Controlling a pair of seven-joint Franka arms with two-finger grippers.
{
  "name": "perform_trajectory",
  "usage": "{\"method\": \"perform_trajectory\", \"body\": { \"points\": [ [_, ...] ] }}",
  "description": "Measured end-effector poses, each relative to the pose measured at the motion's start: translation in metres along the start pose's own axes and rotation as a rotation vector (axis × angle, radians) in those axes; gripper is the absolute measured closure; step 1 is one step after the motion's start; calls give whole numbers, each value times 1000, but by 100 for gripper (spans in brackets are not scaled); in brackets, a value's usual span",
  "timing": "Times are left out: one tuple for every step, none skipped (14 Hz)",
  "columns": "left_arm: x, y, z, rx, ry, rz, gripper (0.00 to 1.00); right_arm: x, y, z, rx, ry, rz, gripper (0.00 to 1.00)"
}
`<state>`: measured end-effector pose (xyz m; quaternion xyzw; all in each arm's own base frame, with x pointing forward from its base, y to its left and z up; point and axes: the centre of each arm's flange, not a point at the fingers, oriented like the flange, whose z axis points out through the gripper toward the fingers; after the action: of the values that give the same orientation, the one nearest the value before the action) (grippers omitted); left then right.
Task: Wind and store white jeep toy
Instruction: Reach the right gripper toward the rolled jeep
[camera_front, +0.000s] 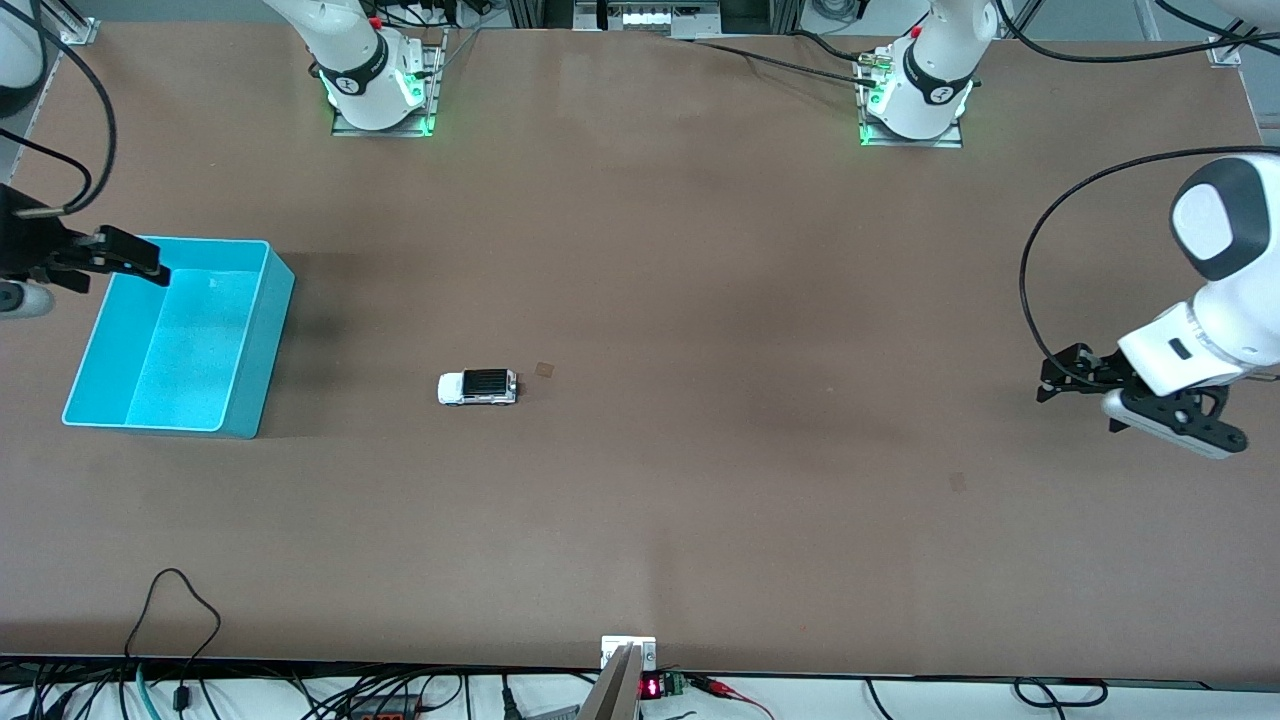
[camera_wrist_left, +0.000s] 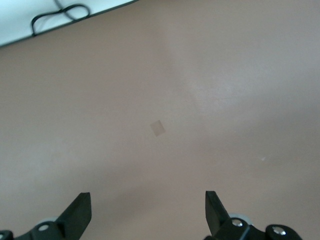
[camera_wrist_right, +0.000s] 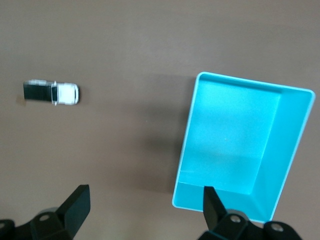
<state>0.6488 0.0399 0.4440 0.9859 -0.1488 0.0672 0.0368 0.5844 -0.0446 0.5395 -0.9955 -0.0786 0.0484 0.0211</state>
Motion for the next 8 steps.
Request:
{"method": "perform_trajectory", "body": {
  "points": [
    [2, 4, -8, 0, -12, -62, 0, 3, -5, 9, 7, -28, -42, 0],
    [4, 10, -18, 0, -26, -123, 0, 6, -15, 17, 13, -51, -80, 0],
    [5, 17, -28, 3, -39, -180, 0, 10, -28, 24, 15, -69, -111, 0],
    [6, 25, -38, 8, -52, -234, 0, 13, -42, 31, 15, -85, -140, 0],
    [7, 34, -52, 12, -62, -283, 0, 16, -58, 40, 15, -102, -172, 0],
    [7, 45, -73, 17, -65, -332, 0, 18, -79, 53, 17, -122, -227, 0],
    [6, 50, -88, 19, -63, -354, 0, 20, -95, 62, 18, -122, -289, 0],
    [3, 54, -102, 20, -63, -368, 0, 24, -109, 70, 18, -106, -370, 0]
  ]
}}
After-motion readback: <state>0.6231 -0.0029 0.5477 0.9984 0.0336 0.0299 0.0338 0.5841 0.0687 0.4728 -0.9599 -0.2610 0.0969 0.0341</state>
